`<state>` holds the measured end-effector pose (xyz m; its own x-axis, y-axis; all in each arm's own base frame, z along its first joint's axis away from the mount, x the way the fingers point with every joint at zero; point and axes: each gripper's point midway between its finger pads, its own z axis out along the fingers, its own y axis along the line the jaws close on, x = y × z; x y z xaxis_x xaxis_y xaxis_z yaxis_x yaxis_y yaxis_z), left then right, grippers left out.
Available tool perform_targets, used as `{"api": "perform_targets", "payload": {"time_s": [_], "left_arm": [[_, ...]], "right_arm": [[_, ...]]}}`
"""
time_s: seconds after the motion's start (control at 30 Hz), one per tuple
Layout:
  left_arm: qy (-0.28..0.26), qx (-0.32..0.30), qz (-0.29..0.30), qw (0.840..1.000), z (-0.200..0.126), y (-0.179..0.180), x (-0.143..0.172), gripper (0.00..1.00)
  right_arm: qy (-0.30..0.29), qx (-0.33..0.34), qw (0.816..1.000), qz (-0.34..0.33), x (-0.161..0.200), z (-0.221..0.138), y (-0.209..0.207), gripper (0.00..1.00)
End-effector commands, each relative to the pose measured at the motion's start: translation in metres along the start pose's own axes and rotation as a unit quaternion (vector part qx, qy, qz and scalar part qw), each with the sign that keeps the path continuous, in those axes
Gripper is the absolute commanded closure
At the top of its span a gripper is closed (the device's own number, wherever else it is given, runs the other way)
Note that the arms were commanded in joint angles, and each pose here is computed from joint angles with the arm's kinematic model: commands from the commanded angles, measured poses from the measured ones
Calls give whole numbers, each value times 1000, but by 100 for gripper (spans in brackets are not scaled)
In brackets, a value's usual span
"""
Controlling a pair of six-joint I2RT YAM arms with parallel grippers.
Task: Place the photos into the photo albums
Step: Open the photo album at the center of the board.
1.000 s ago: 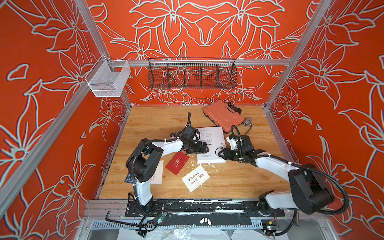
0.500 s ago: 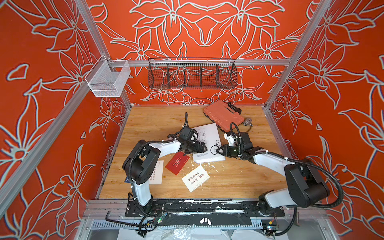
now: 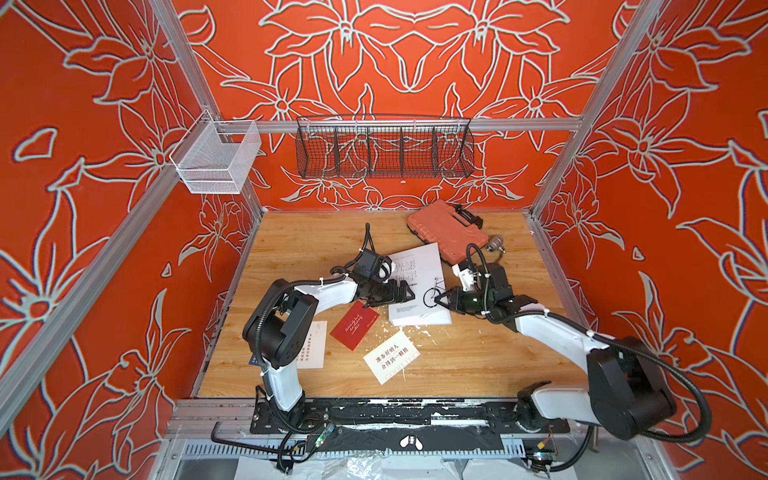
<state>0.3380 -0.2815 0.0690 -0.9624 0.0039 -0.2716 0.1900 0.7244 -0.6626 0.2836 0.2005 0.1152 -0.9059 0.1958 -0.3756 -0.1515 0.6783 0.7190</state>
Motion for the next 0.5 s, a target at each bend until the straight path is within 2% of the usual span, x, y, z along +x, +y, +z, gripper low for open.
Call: {"api": "perform_targets", "payload": {"time_s": [0.0,0.2,0.47], "left_arm": [[31,19,14,999,11,-14,13,3],[42,33,31,998,18,-33,18,2],[44,64,51,996,30,-66,14,2]], "right_arm": [[19,41,999,16,26,-8,-17,100],[0,87,996,18,34,-26,-32,100],[-19,125,992,26,20,-63,-49,100]]}}
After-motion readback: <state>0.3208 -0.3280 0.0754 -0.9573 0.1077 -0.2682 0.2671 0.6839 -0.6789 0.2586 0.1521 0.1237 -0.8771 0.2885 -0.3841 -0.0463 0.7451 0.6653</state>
